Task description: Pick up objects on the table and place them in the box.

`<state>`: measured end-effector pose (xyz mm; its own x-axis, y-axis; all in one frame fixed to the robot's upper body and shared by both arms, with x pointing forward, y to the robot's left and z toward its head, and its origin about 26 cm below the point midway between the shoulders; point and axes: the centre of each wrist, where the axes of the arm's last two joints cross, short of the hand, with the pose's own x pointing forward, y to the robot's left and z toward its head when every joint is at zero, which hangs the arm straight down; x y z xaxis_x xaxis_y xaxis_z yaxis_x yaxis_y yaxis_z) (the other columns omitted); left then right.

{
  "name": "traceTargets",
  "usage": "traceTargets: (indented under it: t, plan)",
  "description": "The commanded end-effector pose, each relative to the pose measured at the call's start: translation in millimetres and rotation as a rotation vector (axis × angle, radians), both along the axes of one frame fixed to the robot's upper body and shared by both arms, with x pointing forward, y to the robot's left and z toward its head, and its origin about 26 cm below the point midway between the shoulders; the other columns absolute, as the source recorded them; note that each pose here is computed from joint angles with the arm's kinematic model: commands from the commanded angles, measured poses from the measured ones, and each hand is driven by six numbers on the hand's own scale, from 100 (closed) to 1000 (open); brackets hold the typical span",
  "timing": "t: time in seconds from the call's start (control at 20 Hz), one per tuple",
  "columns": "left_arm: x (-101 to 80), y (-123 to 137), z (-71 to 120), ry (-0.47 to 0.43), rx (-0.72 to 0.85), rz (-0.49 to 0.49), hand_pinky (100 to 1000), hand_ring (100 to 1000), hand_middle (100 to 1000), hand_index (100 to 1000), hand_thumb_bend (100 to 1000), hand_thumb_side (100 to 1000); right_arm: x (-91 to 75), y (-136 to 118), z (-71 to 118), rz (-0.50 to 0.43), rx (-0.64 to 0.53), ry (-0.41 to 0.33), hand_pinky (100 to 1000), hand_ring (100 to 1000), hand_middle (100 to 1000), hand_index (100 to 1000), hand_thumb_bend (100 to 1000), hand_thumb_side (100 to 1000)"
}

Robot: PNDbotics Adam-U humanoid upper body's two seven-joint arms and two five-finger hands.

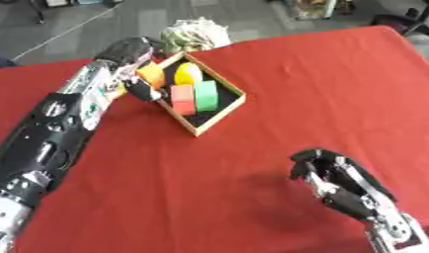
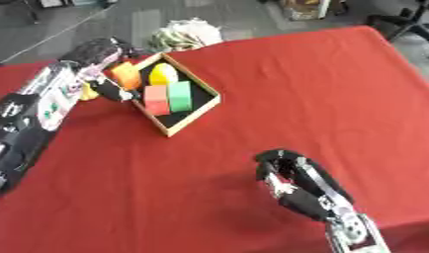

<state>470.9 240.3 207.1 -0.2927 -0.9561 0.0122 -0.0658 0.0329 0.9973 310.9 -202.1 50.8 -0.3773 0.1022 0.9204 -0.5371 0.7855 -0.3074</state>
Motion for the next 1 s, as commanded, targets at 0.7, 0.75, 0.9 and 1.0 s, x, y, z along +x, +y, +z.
traceTargets:
  t: [0.7,0.75,0.9,1.0]
  plan:
    - [6.5,98,-25.3,0.159,-0.081,0.438,774,716,754,864,489,199,1.4,-1,5.3,0.006,-0.007,-0.019,731,577,534,716,100,368]
    - [7.0,98,-30.4,0.160,-0.091,0.447,774,716,755,865,490,205,1.5,-1,5.3,0.006,-0.007,-0.019,731,577,534,716,100,368]
    - [7.9,99,-42.0,0.149,-0.124,0.476,766,708,749,863,453,235,2.0,0,6.0,0.009,-0.005,-0.021,731,577,534,716,100,368]
    - [8.4,98,-48.2,0.136,-0.158,0.489,763,704,745,862,432,256,2.6,1,7.3,0.013,-0.003,-0.025,731,577,534,716,100,365]
